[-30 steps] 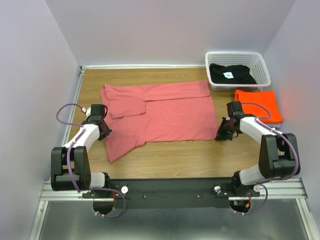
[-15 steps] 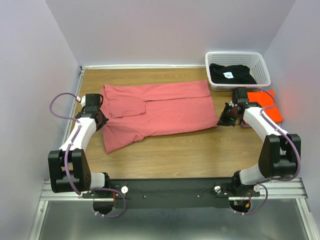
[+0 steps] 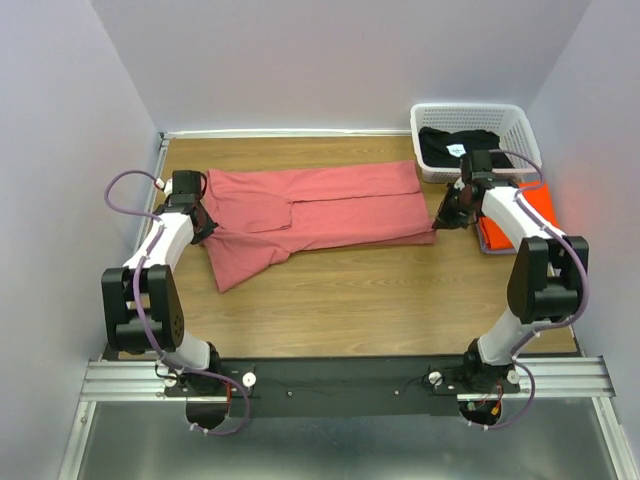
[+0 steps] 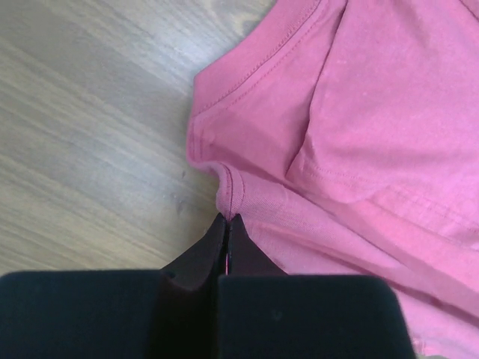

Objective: Fold and stack the t-shirts
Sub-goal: Fold the tshirt

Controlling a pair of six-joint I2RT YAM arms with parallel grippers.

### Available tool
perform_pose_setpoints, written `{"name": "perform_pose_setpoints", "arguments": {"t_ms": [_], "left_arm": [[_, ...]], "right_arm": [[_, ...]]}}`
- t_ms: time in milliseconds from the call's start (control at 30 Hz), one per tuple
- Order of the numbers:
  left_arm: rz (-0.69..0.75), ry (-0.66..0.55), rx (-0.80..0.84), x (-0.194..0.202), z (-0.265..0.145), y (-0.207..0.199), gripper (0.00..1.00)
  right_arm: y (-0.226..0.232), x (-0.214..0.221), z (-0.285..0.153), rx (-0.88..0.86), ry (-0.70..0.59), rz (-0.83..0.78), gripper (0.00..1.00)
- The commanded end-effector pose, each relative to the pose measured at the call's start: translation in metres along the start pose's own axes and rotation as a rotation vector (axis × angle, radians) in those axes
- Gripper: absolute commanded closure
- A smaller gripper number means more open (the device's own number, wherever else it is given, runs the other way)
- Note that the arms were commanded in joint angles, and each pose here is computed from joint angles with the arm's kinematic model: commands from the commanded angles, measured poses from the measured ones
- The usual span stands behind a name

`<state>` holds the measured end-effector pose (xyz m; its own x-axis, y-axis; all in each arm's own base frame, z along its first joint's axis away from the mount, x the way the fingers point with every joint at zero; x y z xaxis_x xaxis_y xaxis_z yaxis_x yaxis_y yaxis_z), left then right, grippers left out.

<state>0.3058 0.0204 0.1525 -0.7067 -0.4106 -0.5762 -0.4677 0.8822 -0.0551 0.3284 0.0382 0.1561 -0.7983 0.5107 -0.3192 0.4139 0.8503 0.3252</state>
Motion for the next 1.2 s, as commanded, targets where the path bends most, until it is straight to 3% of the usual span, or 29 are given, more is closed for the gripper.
{"name": "perform_pose_setpoints", "arguments": {"t_ms": [0, 467, 1167], "left_arm": [[0.001, -0.021, 0.010, -0.015, 0.007, -0.005, 1.00], [-0.004, -0.021, 0.026, -0.032, 0.029, -0.016, 1.00], [-0.025, -0.070, 0.065, -0.056, 0.037, -0.025, 1.00]], "right_arm": [[0.006, -0.014, 0.010, -0.015, 0.025, -0.018, 1.00], [0.023, -0.047, 0.039, -0.026, 0.015, -0.040, 1.00], [0.022, -0.059, 0.060, 0.014, -0.024, -0.009, 0.99]]}}
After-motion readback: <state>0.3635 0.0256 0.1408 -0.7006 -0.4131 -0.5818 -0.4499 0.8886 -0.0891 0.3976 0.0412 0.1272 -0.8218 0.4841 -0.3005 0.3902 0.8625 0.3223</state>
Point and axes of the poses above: each gripper's point midway between its finger pads, its own z axis out along the fingers, its own y axis along the line the jaws close on, x = y × z, the point moved 8 cm from there along -z, back along the fingers, and after that the axes turned 8 degrees about z, right-handed, at the moved point
